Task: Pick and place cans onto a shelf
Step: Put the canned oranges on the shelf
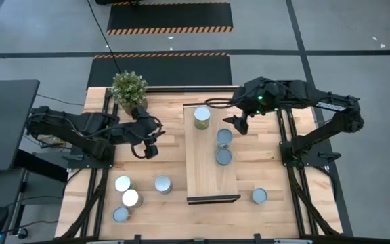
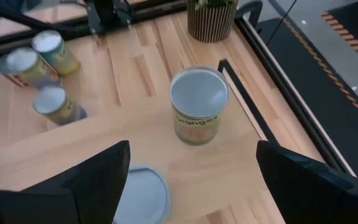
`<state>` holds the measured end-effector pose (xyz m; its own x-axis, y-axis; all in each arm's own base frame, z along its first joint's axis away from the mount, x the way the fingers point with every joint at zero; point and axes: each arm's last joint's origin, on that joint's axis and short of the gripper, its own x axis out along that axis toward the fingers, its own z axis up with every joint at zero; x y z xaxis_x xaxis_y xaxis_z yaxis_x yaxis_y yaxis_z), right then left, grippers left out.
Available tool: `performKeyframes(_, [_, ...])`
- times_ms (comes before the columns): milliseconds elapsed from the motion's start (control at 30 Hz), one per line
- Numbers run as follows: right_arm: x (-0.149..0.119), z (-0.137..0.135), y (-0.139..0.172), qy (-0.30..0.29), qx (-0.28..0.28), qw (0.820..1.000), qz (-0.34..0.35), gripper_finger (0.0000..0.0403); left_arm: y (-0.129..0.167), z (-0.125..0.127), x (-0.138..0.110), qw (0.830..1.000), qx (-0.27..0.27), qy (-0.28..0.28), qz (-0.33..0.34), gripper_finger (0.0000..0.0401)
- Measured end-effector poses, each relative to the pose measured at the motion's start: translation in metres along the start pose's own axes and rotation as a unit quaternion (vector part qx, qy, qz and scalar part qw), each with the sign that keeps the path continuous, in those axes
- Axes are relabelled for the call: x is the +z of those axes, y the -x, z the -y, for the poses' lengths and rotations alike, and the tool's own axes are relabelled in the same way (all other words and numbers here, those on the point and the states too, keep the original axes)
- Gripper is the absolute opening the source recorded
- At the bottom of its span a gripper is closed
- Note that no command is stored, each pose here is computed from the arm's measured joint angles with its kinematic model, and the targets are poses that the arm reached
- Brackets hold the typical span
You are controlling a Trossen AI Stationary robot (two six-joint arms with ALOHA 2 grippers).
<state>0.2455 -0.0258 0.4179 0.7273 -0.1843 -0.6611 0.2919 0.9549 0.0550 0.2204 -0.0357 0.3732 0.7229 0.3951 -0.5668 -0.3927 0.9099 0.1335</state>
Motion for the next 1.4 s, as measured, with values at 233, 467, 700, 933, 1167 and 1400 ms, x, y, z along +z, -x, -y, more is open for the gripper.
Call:
performKeyframes(233, [0.012, -0.004, -0.045, 0.021, -0.015, 1.000, 0.001, 0.0357, -0.002, -0.004, -0.021, 0.999, -0.005, 0.042, 0.007, 0.0121])
performKeyframes(467, [0.024, -0.008, -0.082, 0.084, -0.038, 0.995, 0.032, 0.0379, -0.003, -0.003, -0.026, 0.995, -0.016, 0.102, 0.008, 0.0121])
performKeyframes(700, [0.028, -0.008, -0.113, 0.115, -0.041, 0.992, 0.032, 0.0394, -0.002, 0.001, -0.021, 0.987, -0.060, 0.146, 0.015, 0.0121])
performKeyframes(933, [0.021, -0.001, -0.135, 0.118, -0.035, 0.992, -0.010, 0.0391, -0.002, 0.002, -0.020, 0.986, -0.076, 0.149, 0.014, 0.0121])
performKeyframes(1167, [0.015, 0.008, -0.138, 0.127, -0.078, 0.988, -0.047, 0.0382, -0.002, 0.002, -0.021, 0.986, -0.075, 0.147, 0.013, 0.0121])
performKeyframes(1400, [0.010, 0.016, -0.136, 0.124, -0.087, 0.985, -0.081, 0.0373, -0.002, 0.002, -0.021, 0.987, -0.075, 0.142, 0.013, 0.0121])
